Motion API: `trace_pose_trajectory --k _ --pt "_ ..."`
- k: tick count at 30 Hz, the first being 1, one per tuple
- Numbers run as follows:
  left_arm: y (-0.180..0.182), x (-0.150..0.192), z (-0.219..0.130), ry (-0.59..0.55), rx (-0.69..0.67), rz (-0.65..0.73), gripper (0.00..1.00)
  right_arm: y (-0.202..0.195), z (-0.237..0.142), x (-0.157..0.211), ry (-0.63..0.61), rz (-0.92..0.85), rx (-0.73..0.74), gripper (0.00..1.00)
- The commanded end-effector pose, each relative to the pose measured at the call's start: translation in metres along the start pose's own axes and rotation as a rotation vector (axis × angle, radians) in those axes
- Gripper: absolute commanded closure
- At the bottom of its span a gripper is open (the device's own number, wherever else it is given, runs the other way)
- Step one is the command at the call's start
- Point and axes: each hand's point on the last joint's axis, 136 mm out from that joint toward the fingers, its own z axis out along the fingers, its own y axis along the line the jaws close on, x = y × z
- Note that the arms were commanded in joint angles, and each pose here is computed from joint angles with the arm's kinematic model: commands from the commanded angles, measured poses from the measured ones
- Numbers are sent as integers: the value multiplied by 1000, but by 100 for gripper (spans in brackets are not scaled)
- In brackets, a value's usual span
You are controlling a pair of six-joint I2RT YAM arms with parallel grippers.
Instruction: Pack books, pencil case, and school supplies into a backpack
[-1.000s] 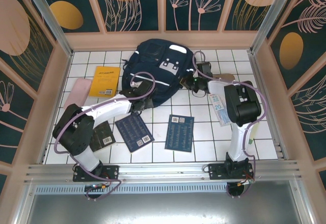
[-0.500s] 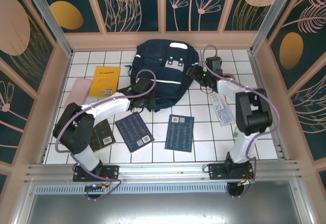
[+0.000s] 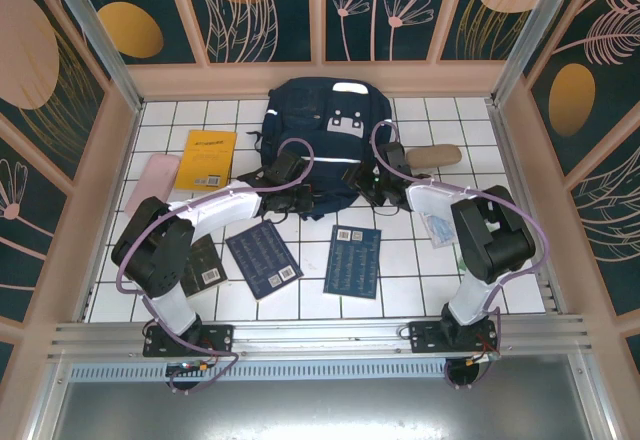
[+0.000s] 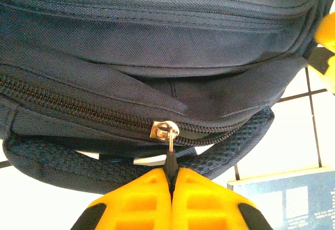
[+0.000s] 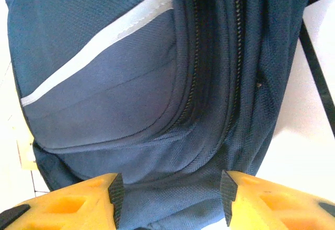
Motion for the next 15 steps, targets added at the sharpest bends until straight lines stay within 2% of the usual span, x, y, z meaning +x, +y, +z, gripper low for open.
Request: trace_pose_trajectory --k 1,5,12,15 --pt "-18 -2 0 -2 57 45 100 1 14 3 24 56 -15 45" --pt "-19 -4 -2 -9 51 46 100 -6 24 8 52 98 13 48" --pt "-18 -6 -4 -17 39 61 100 -11 19 7 21 107 70 48" --pt "-17 -8 -6 -26 26 59 100 -16 12 10 6 104 118 45"
